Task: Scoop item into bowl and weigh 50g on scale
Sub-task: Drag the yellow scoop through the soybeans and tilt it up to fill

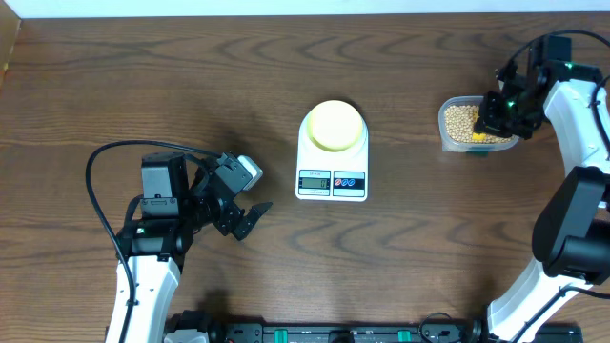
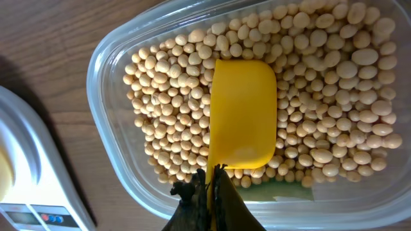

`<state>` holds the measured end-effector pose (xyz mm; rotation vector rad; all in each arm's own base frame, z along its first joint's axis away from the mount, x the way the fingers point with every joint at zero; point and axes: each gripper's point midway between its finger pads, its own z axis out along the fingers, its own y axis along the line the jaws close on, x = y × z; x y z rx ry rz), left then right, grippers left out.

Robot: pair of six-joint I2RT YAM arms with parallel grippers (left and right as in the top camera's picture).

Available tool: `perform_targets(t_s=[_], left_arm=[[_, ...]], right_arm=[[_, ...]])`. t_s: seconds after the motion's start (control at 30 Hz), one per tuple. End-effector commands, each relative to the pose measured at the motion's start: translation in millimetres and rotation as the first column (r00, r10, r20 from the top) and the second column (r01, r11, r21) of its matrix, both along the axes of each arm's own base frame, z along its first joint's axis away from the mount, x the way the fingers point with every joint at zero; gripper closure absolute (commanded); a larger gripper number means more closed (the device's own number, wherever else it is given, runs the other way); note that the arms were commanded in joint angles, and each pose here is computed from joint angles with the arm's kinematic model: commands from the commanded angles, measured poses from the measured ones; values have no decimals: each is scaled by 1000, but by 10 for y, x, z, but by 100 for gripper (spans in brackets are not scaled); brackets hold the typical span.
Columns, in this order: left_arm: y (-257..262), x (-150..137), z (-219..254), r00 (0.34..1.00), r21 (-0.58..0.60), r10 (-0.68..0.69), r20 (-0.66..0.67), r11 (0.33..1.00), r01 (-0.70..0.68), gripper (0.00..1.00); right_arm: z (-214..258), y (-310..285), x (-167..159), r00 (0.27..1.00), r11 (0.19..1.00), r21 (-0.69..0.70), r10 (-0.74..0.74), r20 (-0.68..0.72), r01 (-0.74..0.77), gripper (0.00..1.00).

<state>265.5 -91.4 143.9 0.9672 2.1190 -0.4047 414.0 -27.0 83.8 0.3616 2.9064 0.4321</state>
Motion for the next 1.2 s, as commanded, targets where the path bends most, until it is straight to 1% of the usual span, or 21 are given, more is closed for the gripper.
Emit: perform_targets(t_s=[0.0, 0.3, 0.43, 0.83, 0.97, 1.17], left_arm=[[0, 7, 4, 1000, 10, -6, 6, 1000, 6, 2], [0, 7, 2, 1000, 10, -6, 5, 1000, 6, 2], [0, 7, 4, 1000, 10, -6, 6, 1000, 6, 2], [0, 7, 4, 1000, 10, -6, 6, 1000, 6, 2], [0, 7, 2, 1000, 10, -6, 5, 1000, 6, 2], [0, 7, 2, 1000, 10, -6, 5, 1000, 6, 2]], right_arm=[[-34, 146, -45, 1000, 992, 125, 0, -15, 2, 99], [41, -10, -34, 998, 974, 218, -60, 5, 57, 99], [79, -92, -33, 997, 966, 252, -67, 27, 58, 99], [-44, -105, -148, 999, 965, 261, -19, 29, 11, 99], [-133, -103, -162, 999, 966, 260, -20, 33, 10, 99], [-117, -92, -127, 998, 961, 277, -21, 54, 5, 99]])
